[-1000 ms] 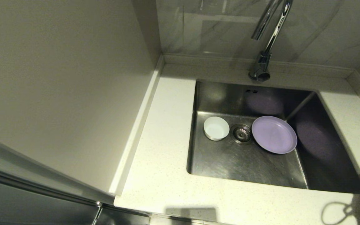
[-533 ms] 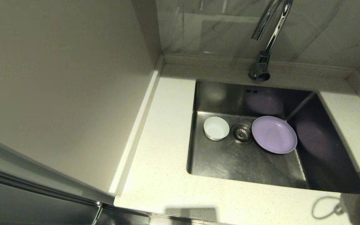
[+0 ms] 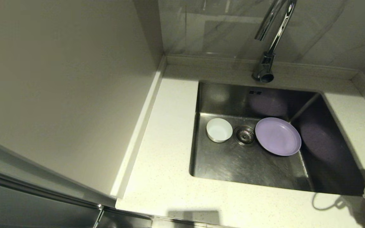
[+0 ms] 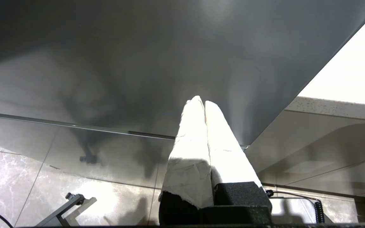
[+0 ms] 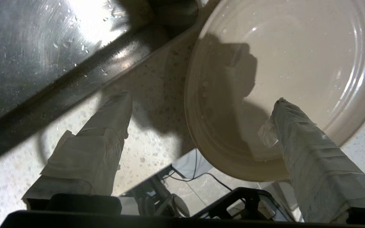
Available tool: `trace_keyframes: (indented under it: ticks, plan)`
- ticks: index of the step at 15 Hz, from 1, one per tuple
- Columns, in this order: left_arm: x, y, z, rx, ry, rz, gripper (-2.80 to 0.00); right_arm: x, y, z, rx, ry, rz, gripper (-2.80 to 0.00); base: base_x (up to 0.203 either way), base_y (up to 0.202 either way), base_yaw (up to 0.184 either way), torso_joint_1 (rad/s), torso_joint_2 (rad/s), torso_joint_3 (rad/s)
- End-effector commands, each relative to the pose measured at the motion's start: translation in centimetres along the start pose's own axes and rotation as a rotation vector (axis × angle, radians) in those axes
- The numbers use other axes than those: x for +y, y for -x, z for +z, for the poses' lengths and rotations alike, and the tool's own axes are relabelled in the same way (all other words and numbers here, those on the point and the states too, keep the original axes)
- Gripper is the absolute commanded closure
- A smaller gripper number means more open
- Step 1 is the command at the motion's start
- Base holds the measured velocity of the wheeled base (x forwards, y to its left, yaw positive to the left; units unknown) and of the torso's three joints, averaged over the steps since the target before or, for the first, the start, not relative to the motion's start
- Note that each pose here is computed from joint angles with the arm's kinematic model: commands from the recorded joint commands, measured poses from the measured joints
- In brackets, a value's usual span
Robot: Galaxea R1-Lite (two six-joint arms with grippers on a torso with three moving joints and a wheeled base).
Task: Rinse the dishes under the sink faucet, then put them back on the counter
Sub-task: Put a plate into the sink
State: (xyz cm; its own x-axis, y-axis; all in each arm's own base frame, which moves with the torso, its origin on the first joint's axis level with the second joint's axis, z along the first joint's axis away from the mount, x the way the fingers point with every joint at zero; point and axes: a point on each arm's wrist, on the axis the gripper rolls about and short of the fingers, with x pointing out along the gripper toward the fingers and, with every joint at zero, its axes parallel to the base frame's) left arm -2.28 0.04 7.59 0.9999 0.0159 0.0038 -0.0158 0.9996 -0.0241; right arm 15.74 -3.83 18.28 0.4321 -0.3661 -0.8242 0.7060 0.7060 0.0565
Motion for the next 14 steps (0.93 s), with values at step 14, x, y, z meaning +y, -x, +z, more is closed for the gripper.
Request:
trace_keyframes:
  ticks: [14]
  plan:
    - [0.0,0.0,0.0,-0.002,0.001,0.001,0.0,1.1,-6.5,2.7,-0.003,-0.067,-0.094,-2.8,0.0,0.0,0.0,0.0,0.0,0.0]
